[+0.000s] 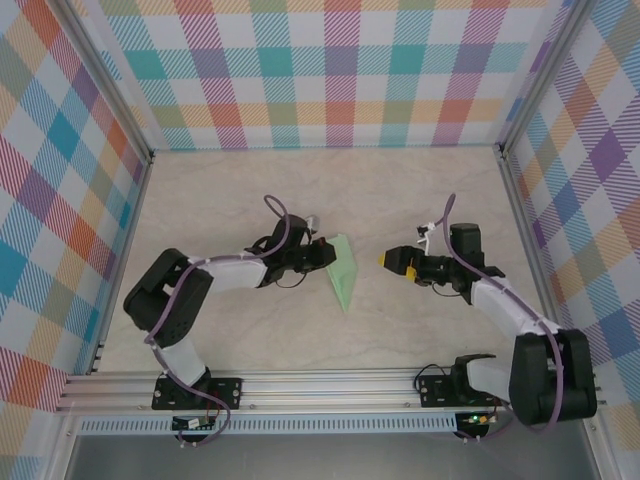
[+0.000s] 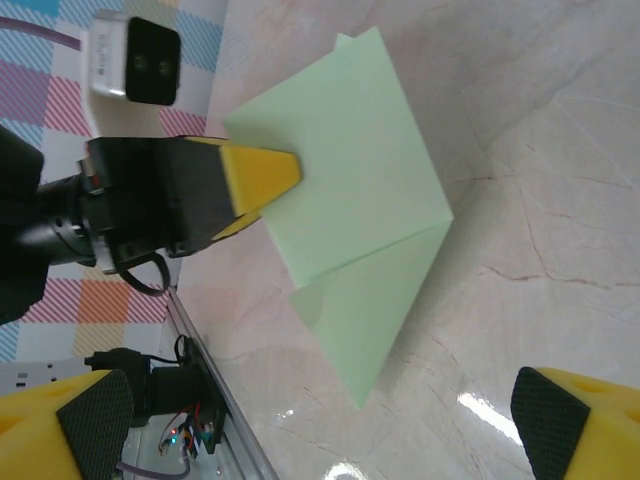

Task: Fold a paper plane with a square sheet of paper (fold left side to right side)
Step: Pick up the paper plane from the center of the table.

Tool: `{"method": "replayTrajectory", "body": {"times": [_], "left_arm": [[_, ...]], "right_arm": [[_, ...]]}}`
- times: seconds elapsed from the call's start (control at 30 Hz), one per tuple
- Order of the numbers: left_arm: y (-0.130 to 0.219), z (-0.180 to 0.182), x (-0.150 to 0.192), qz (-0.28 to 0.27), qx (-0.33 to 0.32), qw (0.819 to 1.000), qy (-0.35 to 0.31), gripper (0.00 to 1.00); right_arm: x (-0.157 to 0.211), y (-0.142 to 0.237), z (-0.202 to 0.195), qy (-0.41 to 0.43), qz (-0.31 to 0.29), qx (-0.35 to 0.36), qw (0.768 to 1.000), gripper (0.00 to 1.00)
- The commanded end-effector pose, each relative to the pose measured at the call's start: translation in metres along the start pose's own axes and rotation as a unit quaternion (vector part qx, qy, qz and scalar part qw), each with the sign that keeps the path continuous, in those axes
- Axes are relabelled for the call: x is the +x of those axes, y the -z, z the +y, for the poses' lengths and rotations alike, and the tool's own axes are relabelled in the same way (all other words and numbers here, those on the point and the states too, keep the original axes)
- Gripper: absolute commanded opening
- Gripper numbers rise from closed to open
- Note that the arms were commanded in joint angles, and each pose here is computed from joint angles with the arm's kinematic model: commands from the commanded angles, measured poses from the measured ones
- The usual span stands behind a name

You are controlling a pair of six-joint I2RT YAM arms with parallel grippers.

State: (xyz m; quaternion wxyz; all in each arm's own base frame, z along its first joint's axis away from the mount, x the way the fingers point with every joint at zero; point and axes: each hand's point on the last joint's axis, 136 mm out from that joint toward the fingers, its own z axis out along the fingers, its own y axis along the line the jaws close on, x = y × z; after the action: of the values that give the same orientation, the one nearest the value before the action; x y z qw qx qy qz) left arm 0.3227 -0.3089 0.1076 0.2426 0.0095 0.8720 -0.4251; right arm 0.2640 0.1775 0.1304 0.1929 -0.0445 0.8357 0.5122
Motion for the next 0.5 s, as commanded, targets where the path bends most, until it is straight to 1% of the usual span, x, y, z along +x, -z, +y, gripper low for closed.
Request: {"method": "replayTrajectory", "body": {"times": [0.0, 0.13, 0.23, 0.3, 0.47], "left_arm": [[0.022, -0.020, 0.005, 0.005, 0.056, 0.996, -0.068, 0.01], [0.039, -0.043, 0.015, 0.023, 0.107, 0.989, -0.104, 0.00], [0.049, -0.054, 0.020, 0.033, 0.130, 0.984, -0.121, 0.00], [0.054, -0.059, 0.022, 0.035, 0.139, 0.981, -0.130, 0.00], [0.060, -0.067, 0.024, 0.038, 0.154, 0.977, -0.140, 0.00]], "right_arm": [[-0.011, -0.010, 0.031, 0.105, 0.016, -0.076, 0.991, 0.98], [-0.013, -0.027, 0.039, 0.124, 0.052, -0.120, 0.984, 0.93], [-0.015, -0.036, 0.043, 0.133, 0.061, -0.147, 0.978, 0.89], [-0.015, -0.042, 0.043, 0.131, 0.071, -0.159, 0.976, 0.87], [-0.007, -0.050, 0.048, 0.126, 0.095, -0.194, 0.968, 0.80]]}}
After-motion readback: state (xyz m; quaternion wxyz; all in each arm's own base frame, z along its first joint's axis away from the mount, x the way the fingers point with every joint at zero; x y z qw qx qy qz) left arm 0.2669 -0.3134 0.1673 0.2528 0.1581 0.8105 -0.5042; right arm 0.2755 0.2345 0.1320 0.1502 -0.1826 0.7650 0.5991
